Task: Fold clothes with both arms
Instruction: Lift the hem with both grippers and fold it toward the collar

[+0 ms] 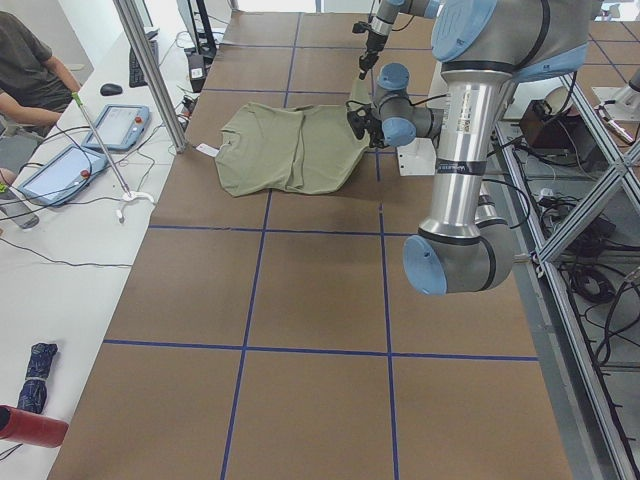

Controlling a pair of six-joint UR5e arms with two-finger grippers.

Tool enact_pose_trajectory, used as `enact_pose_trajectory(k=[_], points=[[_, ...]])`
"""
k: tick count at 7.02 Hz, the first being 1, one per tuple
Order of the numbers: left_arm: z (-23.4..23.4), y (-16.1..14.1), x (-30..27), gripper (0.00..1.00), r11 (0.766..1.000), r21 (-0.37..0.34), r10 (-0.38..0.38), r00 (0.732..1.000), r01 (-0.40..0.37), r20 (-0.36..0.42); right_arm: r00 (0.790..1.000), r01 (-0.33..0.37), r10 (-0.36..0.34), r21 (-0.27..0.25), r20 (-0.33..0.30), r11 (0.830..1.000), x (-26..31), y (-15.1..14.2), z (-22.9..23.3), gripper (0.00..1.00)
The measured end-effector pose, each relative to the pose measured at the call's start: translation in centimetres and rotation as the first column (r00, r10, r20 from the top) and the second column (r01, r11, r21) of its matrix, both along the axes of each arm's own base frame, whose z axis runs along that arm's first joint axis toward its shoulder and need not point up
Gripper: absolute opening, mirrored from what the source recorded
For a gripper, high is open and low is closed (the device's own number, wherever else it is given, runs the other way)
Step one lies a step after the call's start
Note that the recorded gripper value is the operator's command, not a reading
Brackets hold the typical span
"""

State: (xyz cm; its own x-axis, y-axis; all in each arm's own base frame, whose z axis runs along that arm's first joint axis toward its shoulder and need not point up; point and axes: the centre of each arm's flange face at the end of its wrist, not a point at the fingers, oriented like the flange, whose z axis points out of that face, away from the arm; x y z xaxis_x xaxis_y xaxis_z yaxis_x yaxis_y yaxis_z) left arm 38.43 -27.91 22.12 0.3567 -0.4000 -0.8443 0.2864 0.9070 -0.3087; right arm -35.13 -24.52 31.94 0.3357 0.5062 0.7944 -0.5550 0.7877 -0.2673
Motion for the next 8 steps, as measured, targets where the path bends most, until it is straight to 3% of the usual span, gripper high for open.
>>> enact_pose_trajectory(k=[4,6,8], points=[[4.0,-17.5,1.8,0.00,0.975,0.150,-0.181,0.979,0.166,0.097,0.987,-0.029,0.045,0.102,-0.154,0.994,-3.2,-22.1,1.6,0.00],[6.6,-24.2,1.0,0.00,0.938,0.198,-0.307,0.947,0.285,0.091,0.973,-0.035,0.057,0.101,-0.224,0.994,-2.7,-31.2,2.1,0.00],[8.6,-30.0,3.6,0.00,0.894,0.247,-0.404,0.911,0.374,0.080,0.958,-0.044,0.063,0.076,-0.280,0.996,-5.5,-37.5,2.1,0.00]])
